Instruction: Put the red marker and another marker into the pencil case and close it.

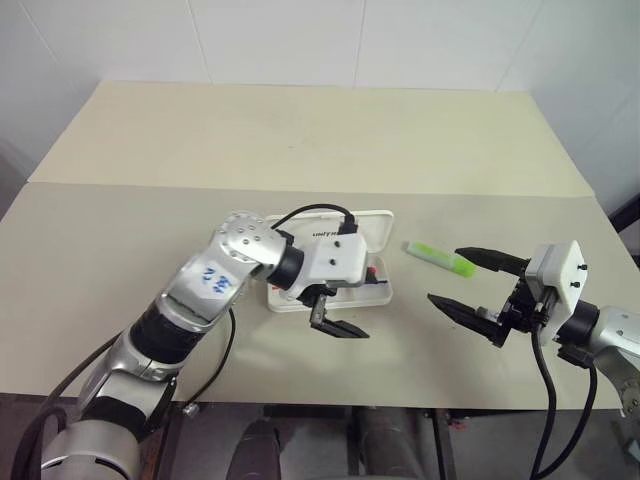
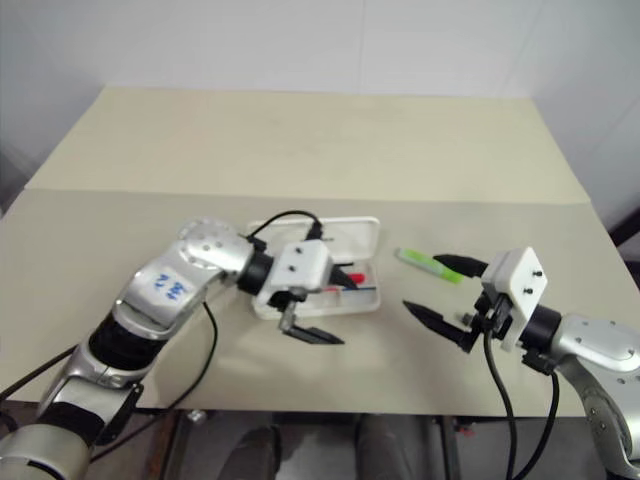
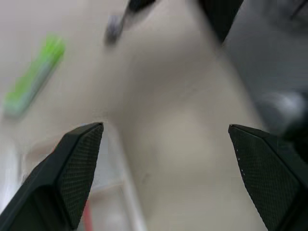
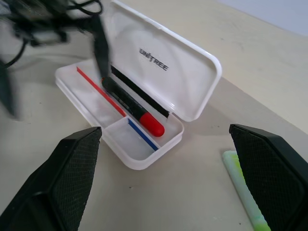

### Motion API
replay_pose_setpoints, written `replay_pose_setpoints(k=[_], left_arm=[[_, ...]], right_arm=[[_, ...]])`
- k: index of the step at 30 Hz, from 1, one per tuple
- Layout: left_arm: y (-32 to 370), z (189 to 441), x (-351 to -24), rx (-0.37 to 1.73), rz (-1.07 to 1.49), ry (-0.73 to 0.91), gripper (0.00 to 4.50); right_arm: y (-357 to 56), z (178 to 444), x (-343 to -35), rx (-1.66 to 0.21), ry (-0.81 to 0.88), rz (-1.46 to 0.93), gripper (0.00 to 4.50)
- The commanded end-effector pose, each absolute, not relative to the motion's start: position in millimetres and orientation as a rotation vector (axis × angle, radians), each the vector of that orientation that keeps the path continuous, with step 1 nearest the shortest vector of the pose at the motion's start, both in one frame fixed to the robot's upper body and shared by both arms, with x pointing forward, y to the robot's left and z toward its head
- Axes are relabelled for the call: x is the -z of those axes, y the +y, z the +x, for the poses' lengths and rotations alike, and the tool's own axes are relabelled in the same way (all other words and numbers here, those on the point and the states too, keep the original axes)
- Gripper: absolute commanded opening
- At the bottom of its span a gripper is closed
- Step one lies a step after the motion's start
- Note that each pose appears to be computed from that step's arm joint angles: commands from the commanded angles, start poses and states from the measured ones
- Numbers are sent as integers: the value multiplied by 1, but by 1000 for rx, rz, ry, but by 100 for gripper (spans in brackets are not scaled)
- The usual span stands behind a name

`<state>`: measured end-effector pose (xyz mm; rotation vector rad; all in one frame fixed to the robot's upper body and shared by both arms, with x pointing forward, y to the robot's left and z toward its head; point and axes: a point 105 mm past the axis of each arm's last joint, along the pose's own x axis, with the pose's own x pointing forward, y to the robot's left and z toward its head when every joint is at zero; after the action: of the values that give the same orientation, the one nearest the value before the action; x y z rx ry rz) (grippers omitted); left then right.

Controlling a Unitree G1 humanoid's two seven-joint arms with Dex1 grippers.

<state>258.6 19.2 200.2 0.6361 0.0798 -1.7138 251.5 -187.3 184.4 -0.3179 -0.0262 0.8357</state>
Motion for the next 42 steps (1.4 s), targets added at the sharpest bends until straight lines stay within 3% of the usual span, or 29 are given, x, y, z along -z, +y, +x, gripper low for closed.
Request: replay_pose_setpoints(k=[1, 8, 17, 27, 36, 39, 42], left_arm=[[33, 254, -224, 1740, 584, -66, 448], [73, 261, -230, 1740, 497, -68, 448], [105, 264, -234, 1742, 392, -122, 448], [136, 256, -230, 1706, 354, -109, 448], [157, 253, -229, 1654, 383, -122, 448], [163, 255, -231, 1620, 385, -113, 450], [167, 259, -232, 1587, 393, -111, 450]], right_arm=[[-193, 260, -185, -778, -49, -333, 450], [-211, 293, -163, -703, 32, -377, 450], [-217, 335, -151, -801, 165, -389, 450], [-218, 357, -139, -872, 322, -390, 450], [-223, 374, -130, -815, 431, -359, 450], [-224, 377, -129, -796, 451, -327, 391], [-222, 378, -129, -802, 447, -321, 292]])
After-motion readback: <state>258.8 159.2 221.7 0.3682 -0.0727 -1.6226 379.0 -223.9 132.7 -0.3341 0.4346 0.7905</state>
